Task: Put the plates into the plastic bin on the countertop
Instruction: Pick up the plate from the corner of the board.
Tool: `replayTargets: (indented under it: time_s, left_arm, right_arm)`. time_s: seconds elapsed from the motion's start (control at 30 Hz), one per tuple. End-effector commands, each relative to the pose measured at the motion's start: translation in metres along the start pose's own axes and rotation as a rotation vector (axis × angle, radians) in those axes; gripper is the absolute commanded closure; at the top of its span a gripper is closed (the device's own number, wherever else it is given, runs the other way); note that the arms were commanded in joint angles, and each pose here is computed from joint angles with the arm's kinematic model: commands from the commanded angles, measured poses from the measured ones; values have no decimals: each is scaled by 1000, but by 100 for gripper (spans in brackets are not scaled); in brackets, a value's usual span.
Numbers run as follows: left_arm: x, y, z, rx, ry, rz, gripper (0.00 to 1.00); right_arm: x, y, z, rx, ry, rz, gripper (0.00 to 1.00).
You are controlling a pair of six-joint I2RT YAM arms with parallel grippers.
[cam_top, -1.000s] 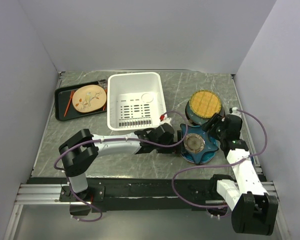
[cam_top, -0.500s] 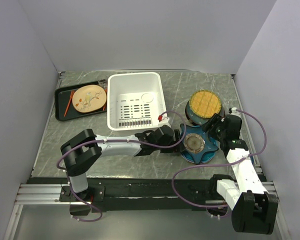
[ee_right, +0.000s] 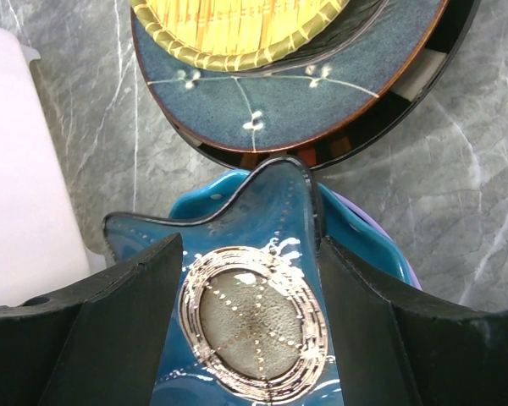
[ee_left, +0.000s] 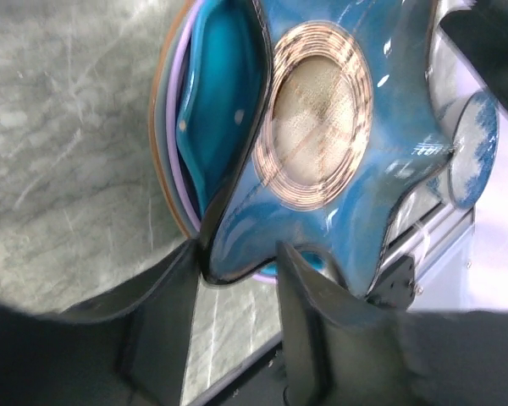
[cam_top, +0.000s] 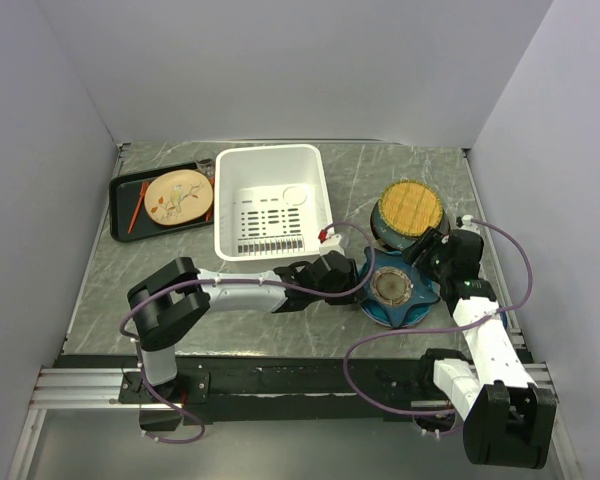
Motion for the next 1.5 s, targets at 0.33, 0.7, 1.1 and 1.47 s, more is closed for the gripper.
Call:
replayTargets:
  time_s: [0.33, 0.7, 1.1, 1.47]
  left_arm:
    - [-4, -10, -19, 83, -5, 4, 92]
    - [-7, 7, -12, 36, -11, -12, 99]
    - [-19, 22, -4, 3, -59, -69, 99]
    - [-39, 50, 11, -56, -79, -146, 99]
  right_arm:
    - [3, 0, 5, -27, 11, 30, 26]
    - [6, 4, 9, -47, 17, 50, 25]
    - [11, 10, 12, -69, 24, 73, 23]
    - [13, 14, 14, -80, 20, 89, 22]
Point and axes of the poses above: each gripper's point midway between its finger pads, its own y axis back along the fingers, its own x axis along the line the jaws close on, z = x × y, the point moved 8 cm from there along y, back along the fingers, and after that the axes turned 5 degrees about -y, right-handed, at the moved point
